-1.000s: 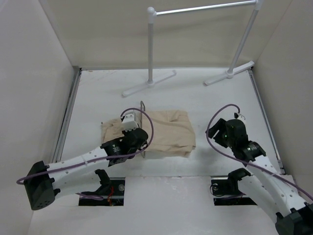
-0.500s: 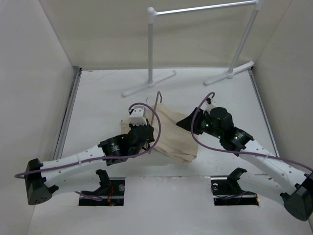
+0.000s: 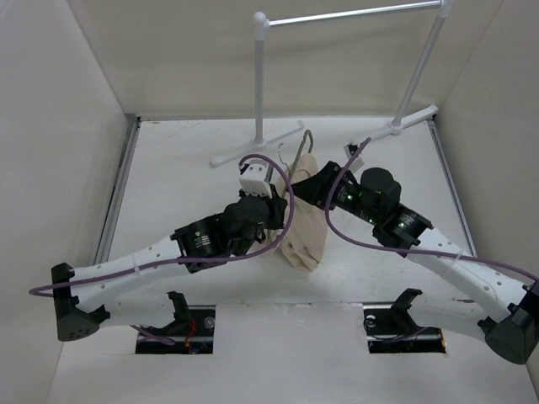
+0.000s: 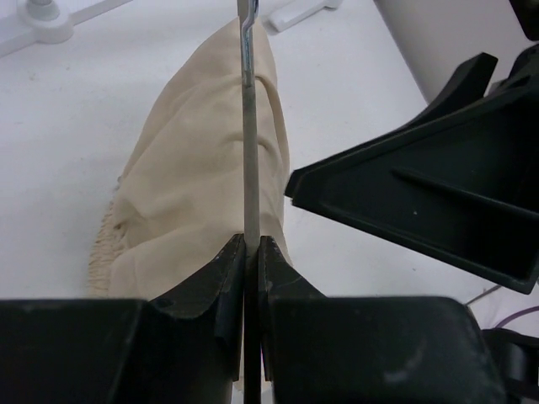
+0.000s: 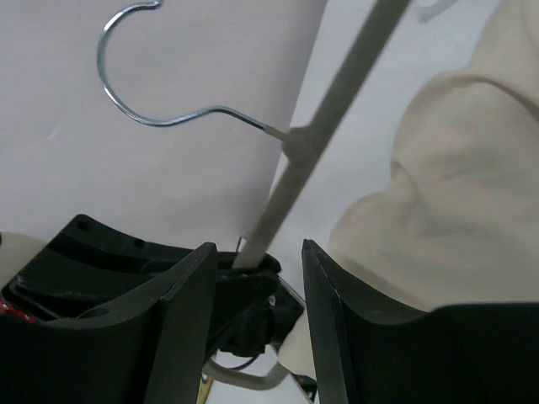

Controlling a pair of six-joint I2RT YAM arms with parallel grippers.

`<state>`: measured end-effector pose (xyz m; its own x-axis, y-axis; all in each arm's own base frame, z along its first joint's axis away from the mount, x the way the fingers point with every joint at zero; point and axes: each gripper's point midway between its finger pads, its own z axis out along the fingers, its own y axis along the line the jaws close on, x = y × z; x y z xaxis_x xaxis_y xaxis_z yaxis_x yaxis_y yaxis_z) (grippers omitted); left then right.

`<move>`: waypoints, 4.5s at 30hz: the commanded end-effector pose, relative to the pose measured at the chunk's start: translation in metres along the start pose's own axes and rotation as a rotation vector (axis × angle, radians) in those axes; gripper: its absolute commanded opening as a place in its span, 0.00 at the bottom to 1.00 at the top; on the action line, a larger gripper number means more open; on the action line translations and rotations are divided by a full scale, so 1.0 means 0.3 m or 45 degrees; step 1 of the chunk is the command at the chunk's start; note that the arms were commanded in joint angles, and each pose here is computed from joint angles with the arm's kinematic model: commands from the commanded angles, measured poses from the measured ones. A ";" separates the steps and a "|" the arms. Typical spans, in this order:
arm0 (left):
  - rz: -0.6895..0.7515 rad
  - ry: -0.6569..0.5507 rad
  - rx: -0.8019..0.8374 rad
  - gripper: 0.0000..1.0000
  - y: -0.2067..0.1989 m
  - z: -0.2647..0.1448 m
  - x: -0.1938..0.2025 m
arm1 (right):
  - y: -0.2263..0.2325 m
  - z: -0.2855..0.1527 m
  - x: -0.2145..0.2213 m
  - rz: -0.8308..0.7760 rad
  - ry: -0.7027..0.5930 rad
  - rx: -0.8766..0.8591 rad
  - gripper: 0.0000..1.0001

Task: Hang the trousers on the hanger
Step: Place the trousers on the hanger, then place the hanger at the clothesline.

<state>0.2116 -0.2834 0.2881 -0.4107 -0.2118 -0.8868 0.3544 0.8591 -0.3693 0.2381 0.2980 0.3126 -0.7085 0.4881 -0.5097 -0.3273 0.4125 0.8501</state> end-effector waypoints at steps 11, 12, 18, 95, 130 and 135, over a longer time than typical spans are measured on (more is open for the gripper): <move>-0.083 -0.201 0.276 0.00 -0.279 -0.022 -0.268 | 0.128 -0.011 -0.116 0.018 -0.133 -0.077 0.49; -0.084 -0.208 0.284 0.00 -0.287 -0.021 -0.275 | 0.117 -0.010 -0.115 0.022 -0.135 -0.058 0.49; -0.055 -0.232 0.270 0.00 -0.274 -0.014 -0.303 | 0.032 -0.049 -0.154 0.035 -0.223 0.086 0.48; -0.408 -0.166 -0.216 1.00 0.414 -0.042 -0.254 | -0.101 0.185 -1.458 0.330 -0.858 0.097 0.06; -0.452 -0.111 -0.355 1.00 0.529 0.007 -0.208 | -0.185 0.034 -1.396 0.223 -0.872 0.291 0.83; -0.463 -0.042 -0.450 1.00 0.594 0.025 -0.191 | -0.152 -0.051 -1.350 0.155 -0.886 0.314 0.87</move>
<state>0.3009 -0.1257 0.2590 -0.4249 -0.5334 -0.7314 -0.1092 0.8322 -0.5436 0.5574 0.0801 0.4258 -0.2338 0.9014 -0.3645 0.0820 0.3919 0.9164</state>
